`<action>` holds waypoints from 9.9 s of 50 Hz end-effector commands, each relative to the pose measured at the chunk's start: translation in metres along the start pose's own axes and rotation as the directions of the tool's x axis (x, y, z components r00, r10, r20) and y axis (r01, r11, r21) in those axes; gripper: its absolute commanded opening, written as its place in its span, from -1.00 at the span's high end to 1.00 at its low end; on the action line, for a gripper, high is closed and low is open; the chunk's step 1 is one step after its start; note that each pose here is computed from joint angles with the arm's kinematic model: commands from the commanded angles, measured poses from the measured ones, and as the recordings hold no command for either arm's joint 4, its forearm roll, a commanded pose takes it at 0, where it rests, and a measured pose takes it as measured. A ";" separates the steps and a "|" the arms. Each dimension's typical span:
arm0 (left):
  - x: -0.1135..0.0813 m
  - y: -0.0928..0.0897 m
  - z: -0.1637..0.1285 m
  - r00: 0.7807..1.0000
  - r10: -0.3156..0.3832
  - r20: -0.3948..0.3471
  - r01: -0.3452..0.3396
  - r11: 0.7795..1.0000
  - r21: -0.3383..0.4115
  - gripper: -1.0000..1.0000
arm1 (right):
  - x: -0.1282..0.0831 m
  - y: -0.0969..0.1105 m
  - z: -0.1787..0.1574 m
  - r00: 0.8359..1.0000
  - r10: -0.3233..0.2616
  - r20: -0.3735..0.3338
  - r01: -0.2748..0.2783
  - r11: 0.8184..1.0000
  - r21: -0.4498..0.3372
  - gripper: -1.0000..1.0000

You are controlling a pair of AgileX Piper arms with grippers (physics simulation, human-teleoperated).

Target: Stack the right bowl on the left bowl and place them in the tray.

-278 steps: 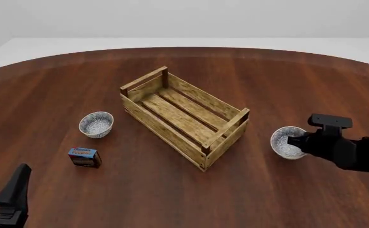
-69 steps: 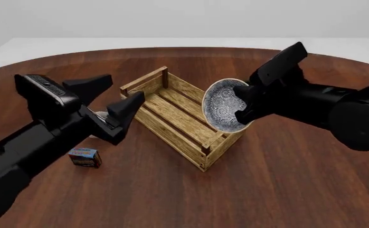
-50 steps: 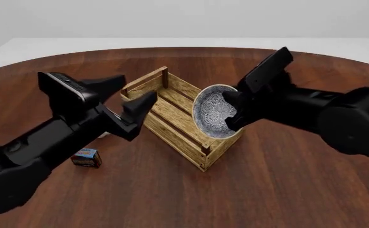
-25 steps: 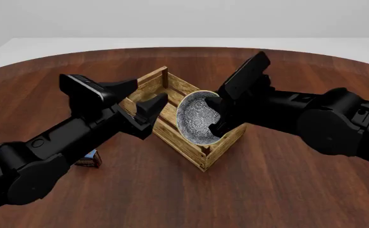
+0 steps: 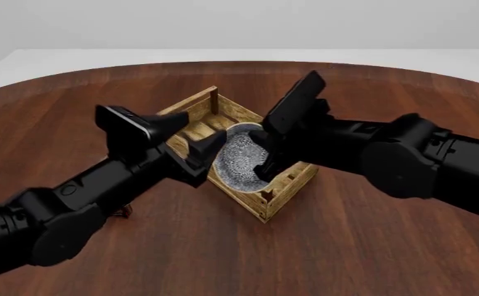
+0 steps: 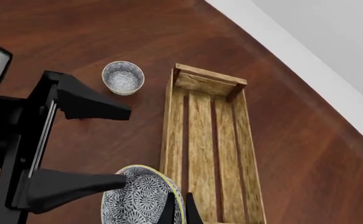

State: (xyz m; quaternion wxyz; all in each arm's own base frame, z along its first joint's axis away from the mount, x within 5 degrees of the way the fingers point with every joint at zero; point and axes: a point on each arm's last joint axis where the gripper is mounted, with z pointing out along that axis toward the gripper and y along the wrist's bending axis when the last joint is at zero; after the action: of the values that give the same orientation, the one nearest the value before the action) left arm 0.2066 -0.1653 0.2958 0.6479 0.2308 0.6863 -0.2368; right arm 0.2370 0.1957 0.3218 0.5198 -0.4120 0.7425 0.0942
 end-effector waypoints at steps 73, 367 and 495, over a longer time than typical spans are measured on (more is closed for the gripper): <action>0.054 0.011 0.050 0.992 -0.091 -0.092 0.087 0.995 -0.043 1.00 | 0.011 0.008 0.006 1.000 -0.004 -0.011 0.004 1.000 -0.020 1.00; 0.033 0.228 0.047 0.478 -0.876 -0.065 0.437 0.301 -0.848 1.00 | -0.028 -0.020 -0.073 0.984 -0.002 0.176 -0.014 0.996 0.091 -1.00; 0.027 0.222 0.030 0.476 -0.877 -0.062 0.428 0.293 -0.855 -1.00 | -0.029 -0.018 -0.084 0.981 -0.015 0.193 -0.004 0.996 0.095 -1.00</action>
State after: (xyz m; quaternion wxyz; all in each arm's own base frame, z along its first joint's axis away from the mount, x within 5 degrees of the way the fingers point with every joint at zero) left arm 0.3766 0.0026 0.2177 0.2656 -0.3369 0.8981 -0.0974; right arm 0.1956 0.1516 0.3887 0.6095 -0.3849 0.6873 0.0894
